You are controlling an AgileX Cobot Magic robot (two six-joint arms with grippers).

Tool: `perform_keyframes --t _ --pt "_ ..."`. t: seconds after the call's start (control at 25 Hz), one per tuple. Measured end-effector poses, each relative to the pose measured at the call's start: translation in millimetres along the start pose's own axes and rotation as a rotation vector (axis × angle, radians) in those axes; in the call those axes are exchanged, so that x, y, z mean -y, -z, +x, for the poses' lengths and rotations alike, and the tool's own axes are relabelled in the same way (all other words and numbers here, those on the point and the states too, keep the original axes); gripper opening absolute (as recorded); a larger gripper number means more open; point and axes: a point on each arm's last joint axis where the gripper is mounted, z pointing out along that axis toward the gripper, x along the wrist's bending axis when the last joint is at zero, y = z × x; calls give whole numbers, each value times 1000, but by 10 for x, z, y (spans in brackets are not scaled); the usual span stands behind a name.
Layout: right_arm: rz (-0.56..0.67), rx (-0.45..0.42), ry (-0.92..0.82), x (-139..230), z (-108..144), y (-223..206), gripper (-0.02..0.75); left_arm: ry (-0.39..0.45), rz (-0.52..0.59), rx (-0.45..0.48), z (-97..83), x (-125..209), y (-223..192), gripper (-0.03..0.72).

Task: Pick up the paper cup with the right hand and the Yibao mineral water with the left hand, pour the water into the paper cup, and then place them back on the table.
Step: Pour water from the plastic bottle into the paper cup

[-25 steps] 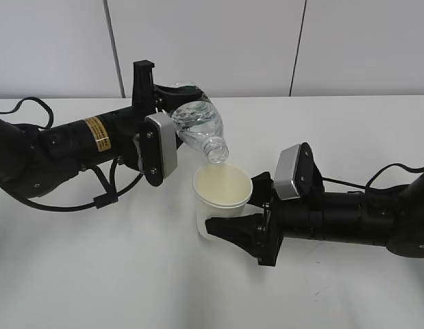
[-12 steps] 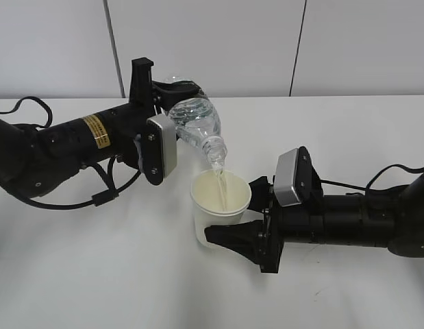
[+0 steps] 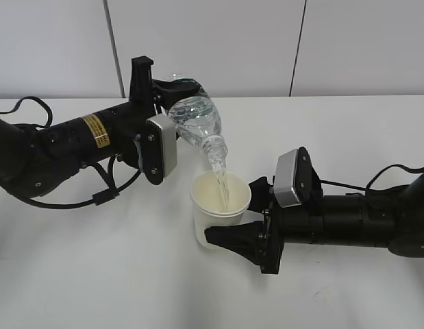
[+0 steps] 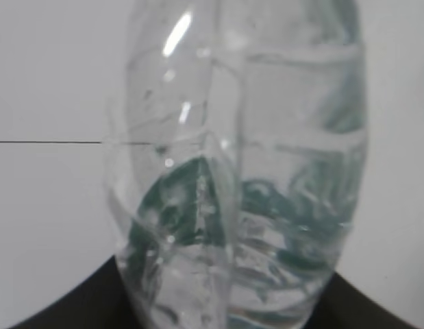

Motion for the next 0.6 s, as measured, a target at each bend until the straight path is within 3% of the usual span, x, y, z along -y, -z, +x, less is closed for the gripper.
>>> perform_keyframes --t 0.6 --pt "11 1 2 10 -1 0 564 -46 -5 -14 13 -5 0 332"
